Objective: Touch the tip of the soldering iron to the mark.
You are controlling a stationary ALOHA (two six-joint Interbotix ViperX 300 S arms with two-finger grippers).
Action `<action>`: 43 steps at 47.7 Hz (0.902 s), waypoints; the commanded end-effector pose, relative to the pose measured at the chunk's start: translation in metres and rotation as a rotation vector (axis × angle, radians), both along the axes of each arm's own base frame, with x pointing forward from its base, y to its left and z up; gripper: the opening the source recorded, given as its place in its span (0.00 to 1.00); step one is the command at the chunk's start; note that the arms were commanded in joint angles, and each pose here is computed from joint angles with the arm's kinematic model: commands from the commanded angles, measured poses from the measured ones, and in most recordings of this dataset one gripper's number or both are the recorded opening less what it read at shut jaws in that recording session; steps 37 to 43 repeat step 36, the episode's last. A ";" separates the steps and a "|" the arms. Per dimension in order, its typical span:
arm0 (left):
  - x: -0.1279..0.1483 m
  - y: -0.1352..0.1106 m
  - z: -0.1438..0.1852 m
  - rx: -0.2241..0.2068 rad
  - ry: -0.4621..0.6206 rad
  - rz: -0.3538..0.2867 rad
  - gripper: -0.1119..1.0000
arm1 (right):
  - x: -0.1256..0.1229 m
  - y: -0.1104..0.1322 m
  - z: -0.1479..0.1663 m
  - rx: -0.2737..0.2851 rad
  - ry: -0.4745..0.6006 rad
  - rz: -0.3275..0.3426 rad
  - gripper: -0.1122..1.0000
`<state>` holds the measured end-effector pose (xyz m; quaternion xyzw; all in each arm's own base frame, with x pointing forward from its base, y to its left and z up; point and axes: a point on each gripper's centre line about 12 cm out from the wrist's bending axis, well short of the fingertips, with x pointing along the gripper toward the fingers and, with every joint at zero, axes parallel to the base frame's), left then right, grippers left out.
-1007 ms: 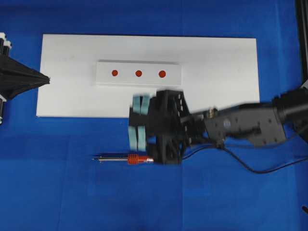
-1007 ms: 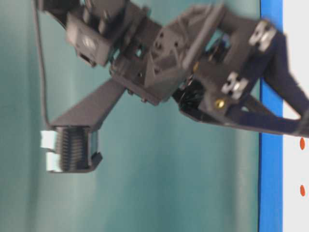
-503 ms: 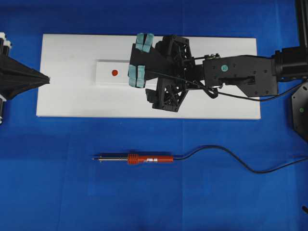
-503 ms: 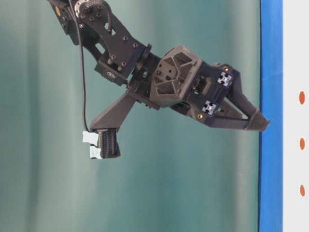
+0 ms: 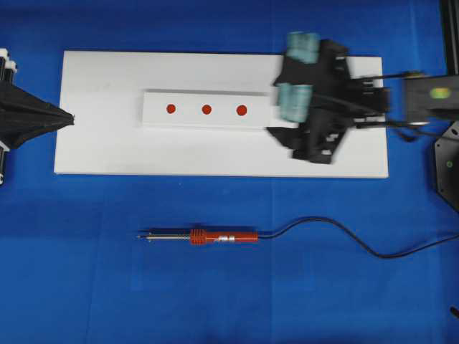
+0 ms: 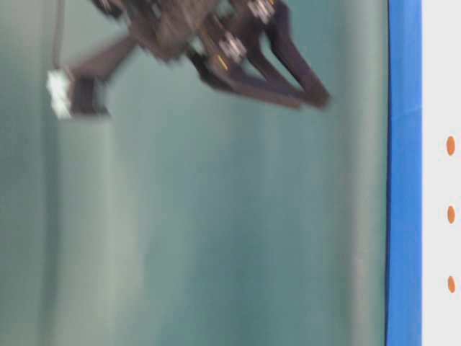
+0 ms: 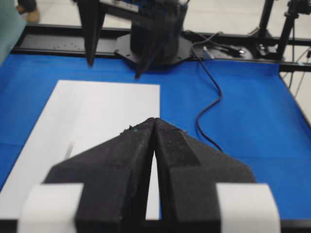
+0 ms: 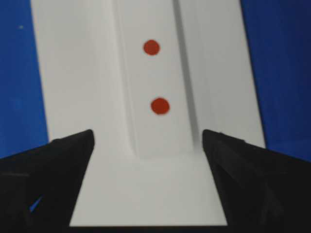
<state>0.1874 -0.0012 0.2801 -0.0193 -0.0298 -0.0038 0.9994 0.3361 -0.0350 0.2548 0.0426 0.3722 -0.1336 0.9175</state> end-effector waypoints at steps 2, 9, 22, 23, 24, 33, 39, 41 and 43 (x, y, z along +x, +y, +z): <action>0.001 0.000 0.005 0.000 -0.015 0.000 0.10 | -0.025 0.002 0.019 0.004 -0.090 0.010 0.87; 0.001 0.000 0.004 0.001 -0.012 0.000 0.10 | -0.064 0.005 0.027 0.007 -0.180 0.021 0.87; 0.001 0.000 0.004 0.000 -0.015 0.000 0.10 | -0.131 0.010 0.019 0.021 -0.298 0.025 0.87; 0.001 0.000 0.005 0.001 -0.017 0.000 0.10 | -0.135 0.010 0.017 0.024 -0.304 0.025 0.87; 0.001 0.000 0.005 0.001 -0.018 0.000 0.10 | -0.139 0.010 0.016 0.027 -0.313 0.026 0.86; 0.001 0.000 0.005 0.000 -0.020 0.000 0.10 | -0.164 0.014 -0.005 0.061 -0.350 0.025 0.87; 0.001 0.000 0.006 0.000 -0.021 0.000 0.10 | -0.168 0.015 -0.011 0.074 -0.357 0.025 0.87; 0.001 0.000 0.006 0.000 -0.021 0.000 0.10 | -0.168 0.015 -0.011 0.074 -0.357 0.025 0.87; 0.001 0.000 0.006 0.000 -0.021 0.000 0.10 | -0.168 0.015 -0.011 0.074 -0.357 0.025 0.87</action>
